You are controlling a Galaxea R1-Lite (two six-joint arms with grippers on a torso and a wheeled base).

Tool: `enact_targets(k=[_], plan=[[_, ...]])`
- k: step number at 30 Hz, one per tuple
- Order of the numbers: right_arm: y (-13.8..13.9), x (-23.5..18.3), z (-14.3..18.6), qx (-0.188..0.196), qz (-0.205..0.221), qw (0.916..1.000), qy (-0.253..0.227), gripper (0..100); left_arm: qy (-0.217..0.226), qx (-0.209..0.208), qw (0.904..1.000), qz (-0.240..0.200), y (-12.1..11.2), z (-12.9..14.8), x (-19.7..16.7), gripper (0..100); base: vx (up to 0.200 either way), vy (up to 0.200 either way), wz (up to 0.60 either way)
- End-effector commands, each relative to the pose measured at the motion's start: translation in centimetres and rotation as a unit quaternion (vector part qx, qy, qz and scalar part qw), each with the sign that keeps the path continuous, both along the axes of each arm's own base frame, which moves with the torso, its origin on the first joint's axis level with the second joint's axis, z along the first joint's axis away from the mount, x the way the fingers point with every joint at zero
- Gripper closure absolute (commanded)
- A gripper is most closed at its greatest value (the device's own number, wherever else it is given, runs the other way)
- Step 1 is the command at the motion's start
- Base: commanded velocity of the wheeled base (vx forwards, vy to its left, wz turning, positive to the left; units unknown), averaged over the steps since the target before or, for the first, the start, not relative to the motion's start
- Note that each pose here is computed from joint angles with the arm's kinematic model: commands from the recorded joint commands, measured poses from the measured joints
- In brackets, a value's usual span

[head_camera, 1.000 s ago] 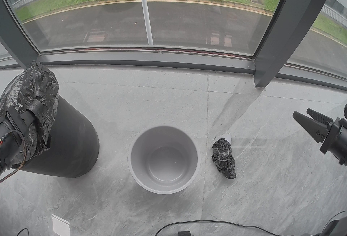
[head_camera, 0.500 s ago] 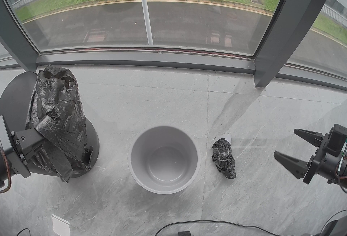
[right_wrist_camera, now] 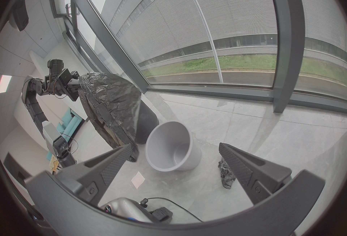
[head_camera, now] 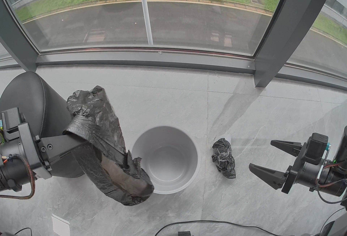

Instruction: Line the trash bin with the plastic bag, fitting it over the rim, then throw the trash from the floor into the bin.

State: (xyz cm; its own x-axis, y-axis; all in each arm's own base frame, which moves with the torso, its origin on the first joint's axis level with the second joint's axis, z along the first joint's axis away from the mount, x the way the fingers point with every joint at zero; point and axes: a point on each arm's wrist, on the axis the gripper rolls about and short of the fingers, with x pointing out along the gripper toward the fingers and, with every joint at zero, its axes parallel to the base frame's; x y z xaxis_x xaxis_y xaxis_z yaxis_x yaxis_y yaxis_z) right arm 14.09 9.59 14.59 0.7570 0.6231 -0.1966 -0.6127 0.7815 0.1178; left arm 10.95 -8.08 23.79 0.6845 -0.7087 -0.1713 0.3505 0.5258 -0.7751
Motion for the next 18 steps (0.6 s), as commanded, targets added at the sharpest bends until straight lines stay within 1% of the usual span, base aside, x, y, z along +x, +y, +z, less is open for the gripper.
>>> enact_targets(k=[1, 5, 6, 7, 8, 9, 10, 11, 14, 18], plan=[[3.2, 2.0, -2.1, -0.015, 0.031, 0.9990, 0.027, 0, 0.001, 0.004, 0.9995, -0.032, -2.3, 0.4, 1.4, 100, 0.000, 0.000, 0.00], [5.8, 3.4, -2.6, -0.020, 0.014, 0.9996, 0.017, 0, -0.006, -0.002, 0.9994, -0.034, -3.0, 1.4, 2.3, 100, 0.000, 0.000, 0.00], [5.8, 3.4, -2.6, -0.020, 0.014, 0.9996, 0.017, 0, -0.006, -0.002, 0.9994, -0.034, -3.0, 1.4, 2.3, 100, 0.000, 0.000, 0.00], [7.6, 4.0, -3.0, -0.022, 0.010, 0.9996, 0.013, 0, -0.011, -0.006, 0.9993, -0.035, -3.4, 2.0, 2.7, 100, 0.000, 0.000, 0.00], [7.8, 4.0, -3.0, -0.023, 0.010, 0.9996, 0.013, 0, -0.012, -0.006, 0.9993, -0.035, -3.4, 2.0, 2.8, 100, 0.000, 0.000, 0.00], [8.9, 4.1, -3.5, -0.028, 0.019, 0.9993, 0.015, 0, -0.015, -0.009, 0.9991, -0.038, -3.6, 2.3, 2.9, 100, 0.000, 0.000, 0.00], [9.1, 4.0, -3.7, -0.031, 0.022, 0.9992, 0.016, 0, -0.015, -0.010, 0.9991, -0.039, -3.7, 2.4, 2.9, 100, 0.000, 0.000, 0.00], [10.3, 3.8, -4.3, -0.040, 0.040, 0.9981, 0.022, 0, -0.019, -0.013, 0.9986, -0.047, -4.0, 2.7, 2.8, 100, 0.000, 0.000, 0.00], [12.3, 3.3, -5.5, -0.054, 0.069, 0.9956, 0.031, 0, -0.018, -0.014, 0.9984, -0.053, -4.5, 3.0, 3.1, 100, 0.000, 0.000, 0.00], [14.0, 3.0, -6.6, -0.065, 0.090, 0.9930, 0.039, 0, -0.017, -0.014, 0.9982, -0.056, -5.1, 3.2, 3.6, 100, 0.000, 0.000, 0.00]])
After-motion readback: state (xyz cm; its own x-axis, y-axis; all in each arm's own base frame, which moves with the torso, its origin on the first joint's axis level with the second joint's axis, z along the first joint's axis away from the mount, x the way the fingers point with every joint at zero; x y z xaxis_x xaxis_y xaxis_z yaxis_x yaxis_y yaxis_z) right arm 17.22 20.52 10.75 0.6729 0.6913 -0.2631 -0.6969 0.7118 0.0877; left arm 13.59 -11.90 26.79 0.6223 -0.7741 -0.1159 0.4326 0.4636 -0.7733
